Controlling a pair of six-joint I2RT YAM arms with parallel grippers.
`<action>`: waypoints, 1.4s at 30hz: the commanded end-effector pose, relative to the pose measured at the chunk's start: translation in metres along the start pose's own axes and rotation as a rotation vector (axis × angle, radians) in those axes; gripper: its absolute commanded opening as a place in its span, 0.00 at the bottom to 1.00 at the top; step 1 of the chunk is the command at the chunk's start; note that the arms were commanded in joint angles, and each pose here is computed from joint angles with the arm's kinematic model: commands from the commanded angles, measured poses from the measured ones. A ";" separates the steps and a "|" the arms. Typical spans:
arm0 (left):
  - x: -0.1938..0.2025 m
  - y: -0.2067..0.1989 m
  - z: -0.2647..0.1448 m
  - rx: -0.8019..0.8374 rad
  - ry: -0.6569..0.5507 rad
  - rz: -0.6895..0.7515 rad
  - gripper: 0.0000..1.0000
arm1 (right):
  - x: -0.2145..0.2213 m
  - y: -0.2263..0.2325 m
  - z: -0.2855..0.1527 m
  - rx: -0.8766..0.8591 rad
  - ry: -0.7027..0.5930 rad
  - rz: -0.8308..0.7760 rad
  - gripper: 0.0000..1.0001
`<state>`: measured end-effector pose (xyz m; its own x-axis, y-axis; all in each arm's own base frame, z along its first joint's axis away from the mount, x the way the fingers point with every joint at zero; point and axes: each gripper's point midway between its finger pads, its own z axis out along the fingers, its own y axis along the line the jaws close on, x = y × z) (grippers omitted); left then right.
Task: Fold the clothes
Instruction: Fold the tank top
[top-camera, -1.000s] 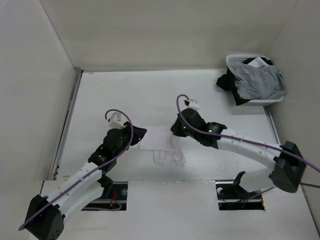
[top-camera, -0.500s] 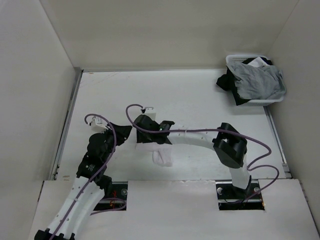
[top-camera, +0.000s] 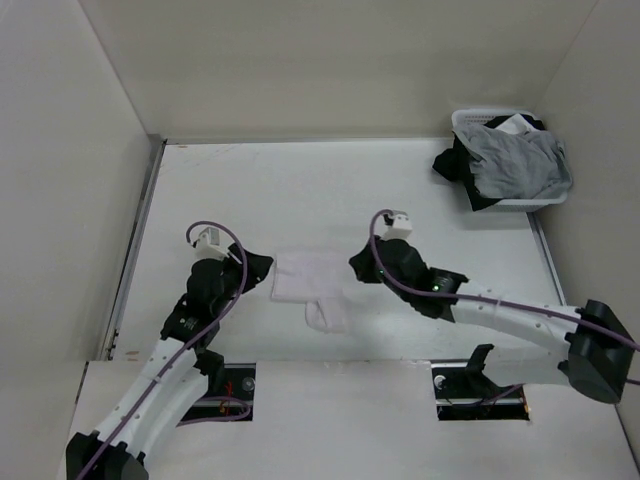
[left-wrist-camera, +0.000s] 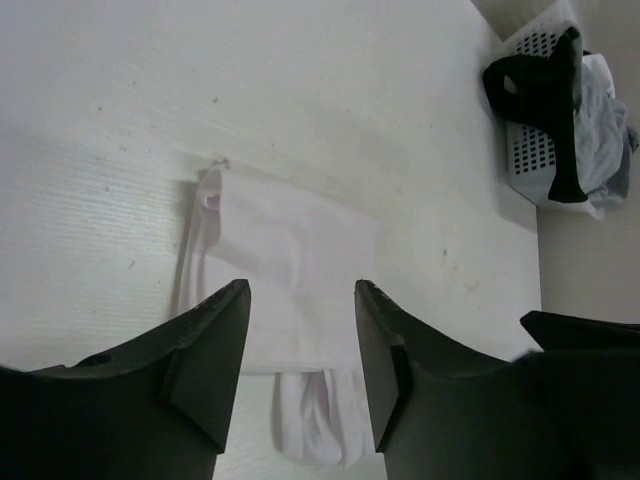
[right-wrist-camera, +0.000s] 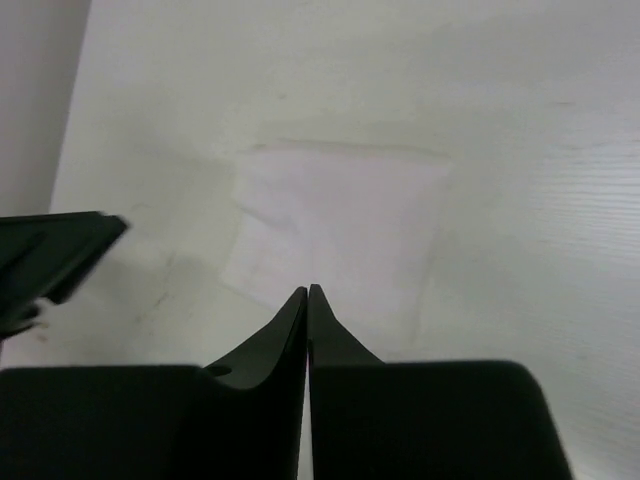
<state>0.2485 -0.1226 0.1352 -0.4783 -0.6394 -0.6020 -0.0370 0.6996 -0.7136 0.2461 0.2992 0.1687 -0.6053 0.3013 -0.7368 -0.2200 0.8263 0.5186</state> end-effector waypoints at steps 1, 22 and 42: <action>-0.033 -0.010 -0.008 0.016 -0.130 0.068 0.47 | -0.029 -0.035 -0.006 0.018 -0.157 0.017 0.11; -0.060 0.082 -0.002 -0.353 -0.200 -0.059 0.62 | -0.100 -0.148 0.024 0.176 -0.409 0.108 0.80; -0.056 0.089 0.015 -0.361 -0.154 -0.073 0.61 | -0.098 -0.157 0.023 0.178 -0.402 0.131 0.80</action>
<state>0.2762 -0.0240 0.0884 -0.3476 -0.7131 -0.6089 -0.4335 0.6980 -0.5700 0.3496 0.1480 0.1332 -0.3112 0.5098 -0.8020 0.0249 0.8480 0.5293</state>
